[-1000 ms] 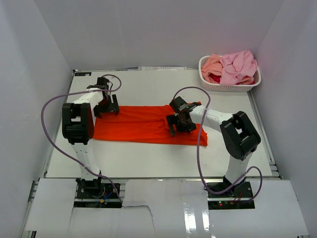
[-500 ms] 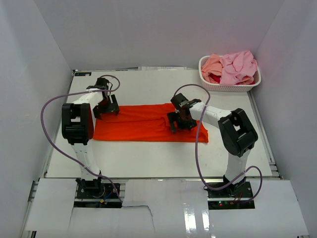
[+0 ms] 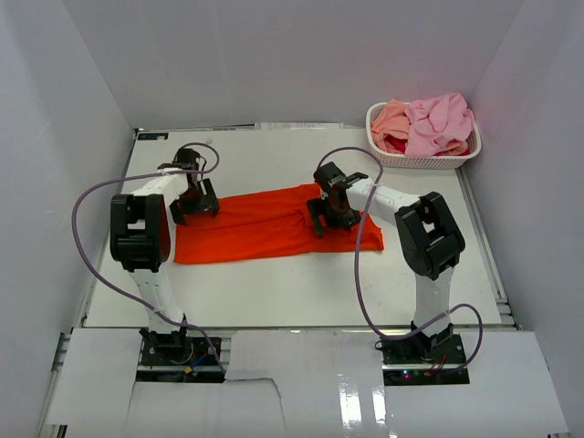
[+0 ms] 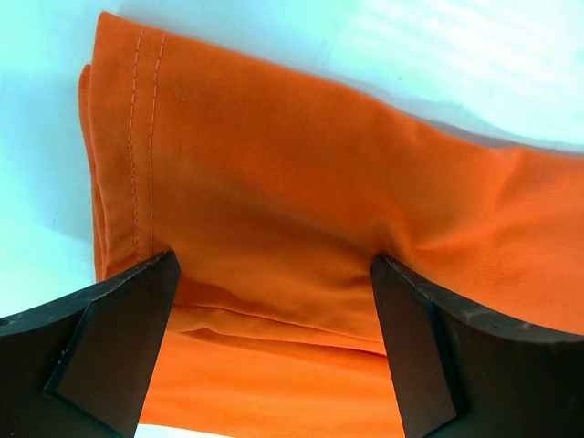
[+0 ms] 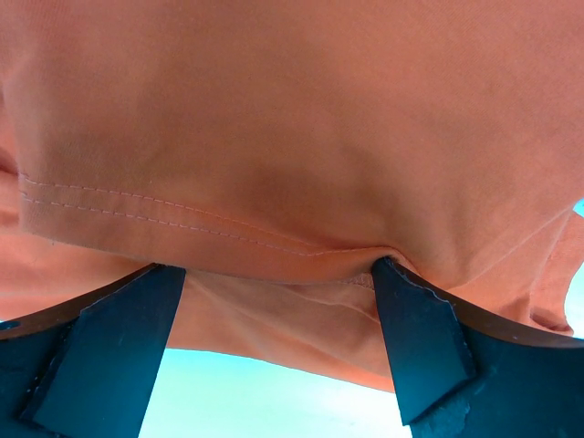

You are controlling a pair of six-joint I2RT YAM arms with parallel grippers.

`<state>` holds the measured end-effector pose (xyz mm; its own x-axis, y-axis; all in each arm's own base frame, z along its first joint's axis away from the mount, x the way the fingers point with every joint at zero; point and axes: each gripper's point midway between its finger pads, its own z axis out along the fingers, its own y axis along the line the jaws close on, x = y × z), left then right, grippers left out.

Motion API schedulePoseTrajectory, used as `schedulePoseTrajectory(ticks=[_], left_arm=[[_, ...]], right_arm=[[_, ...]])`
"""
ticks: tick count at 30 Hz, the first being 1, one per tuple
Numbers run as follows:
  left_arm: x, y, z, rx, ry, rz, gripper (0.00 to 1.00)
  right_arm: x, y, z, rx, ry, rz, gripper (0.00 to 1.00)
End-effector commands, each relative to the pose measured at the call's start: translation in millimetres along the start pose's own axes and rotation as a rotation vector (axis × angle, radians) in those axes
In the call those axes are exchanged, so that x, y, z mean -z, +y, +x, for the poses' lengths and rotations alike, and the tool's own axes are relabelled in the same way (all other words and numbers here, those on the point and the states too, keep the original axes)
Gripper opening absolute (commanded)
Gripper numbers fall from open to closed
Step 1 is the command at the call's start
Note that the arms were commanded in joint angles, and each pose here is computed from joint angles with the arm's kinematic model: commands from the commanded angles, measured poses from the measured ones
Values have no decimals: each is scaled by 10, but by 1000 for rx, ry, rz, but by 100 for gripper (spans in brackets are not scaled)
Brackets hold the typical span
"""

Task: Fold and stack the t-shirts
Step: Rotate the tshirt 90 degrees

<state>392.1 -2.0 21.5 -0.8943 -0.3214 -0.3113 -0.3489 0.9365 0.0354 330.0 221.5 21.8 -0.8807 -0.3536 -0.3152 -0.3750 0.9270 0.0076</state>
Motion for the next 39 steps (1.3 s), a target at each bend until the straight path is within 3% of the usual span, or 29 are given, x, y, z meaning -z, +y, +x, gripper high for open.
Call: schedulePoseTrajectory(ticks=[1,22,39], left_arm=[[-30,293,507,-50,148,-113,98],[156,512,889,15,155,-168,98],[625,185,1109,159,115,72,98]], right_arm=[[-81,14,-169,47,-14,-16,90],[-372,-57,-909,112,-47,-30,90],[-559,43,-1392,103,-126,-144,90]])
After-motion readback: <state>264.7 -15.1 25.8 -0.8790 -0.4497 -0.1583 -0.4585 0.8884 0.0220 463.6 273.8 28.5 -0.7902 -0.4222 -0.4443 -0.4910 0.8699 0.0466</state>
